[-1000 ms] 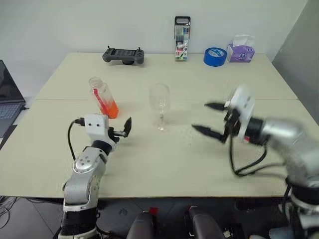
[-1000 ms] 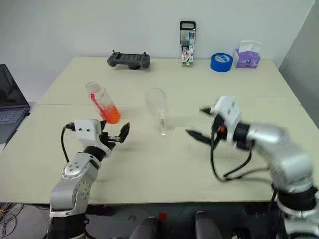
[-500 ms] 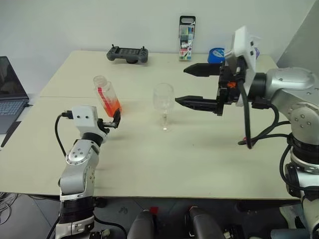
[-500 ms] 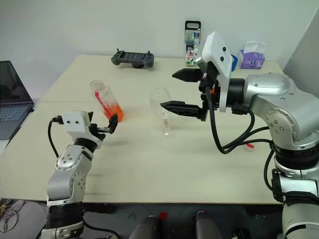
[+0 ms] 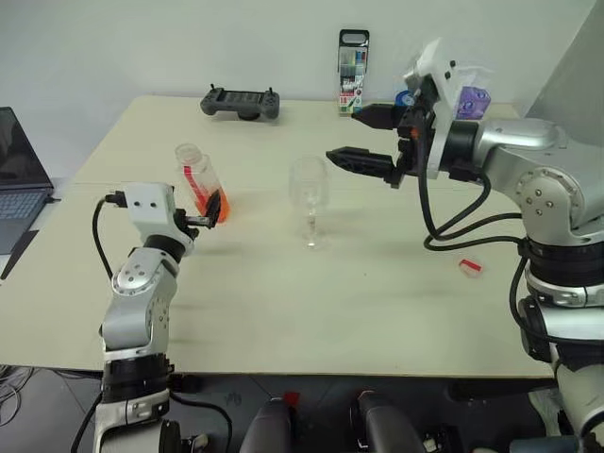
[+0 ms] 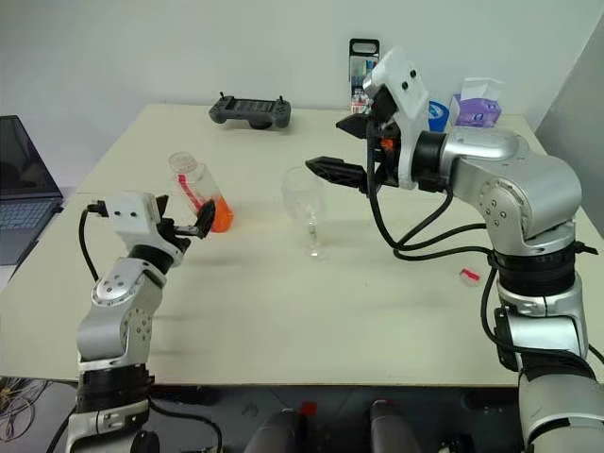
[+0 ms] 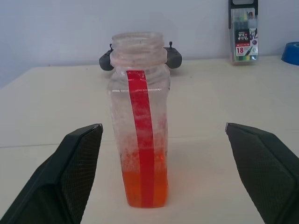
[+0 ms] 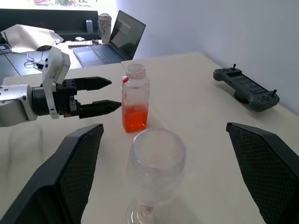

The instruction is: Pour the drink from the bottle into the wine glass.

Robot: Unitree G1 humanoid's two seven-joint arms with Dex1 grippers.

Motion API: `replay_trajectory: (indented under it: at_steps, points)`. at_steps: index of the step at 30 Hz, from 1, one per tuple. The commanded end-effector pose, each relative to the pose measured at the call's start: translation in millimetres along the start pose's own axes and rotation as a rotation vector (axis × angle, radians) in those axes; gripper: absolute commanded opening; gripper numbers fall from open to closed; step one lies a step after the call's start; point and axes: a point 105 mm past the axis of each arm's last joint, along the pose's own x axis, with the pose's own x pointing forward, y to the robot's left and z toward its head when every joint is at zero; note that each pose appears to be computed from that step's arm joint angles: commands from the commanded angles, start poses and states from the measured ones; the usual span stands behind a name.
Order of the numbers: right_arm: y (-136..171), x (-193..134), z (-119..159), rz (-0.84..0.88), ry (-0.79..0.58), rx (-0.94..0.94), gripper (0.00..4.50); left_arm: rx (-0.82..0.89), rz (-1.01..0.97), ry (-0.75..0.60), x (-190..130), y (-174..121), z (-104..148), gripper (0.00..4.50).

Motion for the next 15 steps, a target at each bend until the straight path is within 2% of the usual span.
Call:
replay_trajectory:
  at_steps: [1,8,15]
  points:
    - [0,-4,16,-0.011,-0.052,-0.043,4.48,0.009,0.029,-0.069,7,9,17,4.5]
    - [1,-3,13,-0.002,-0.046,-0.043,4.48,0.011,0.05,-0.092,18,16,20,4.5]
    - [-2,2,6,-0.009,-0.028,-0.045,4.48,0.009,0.038,-0.079,50,20,16,4.5]
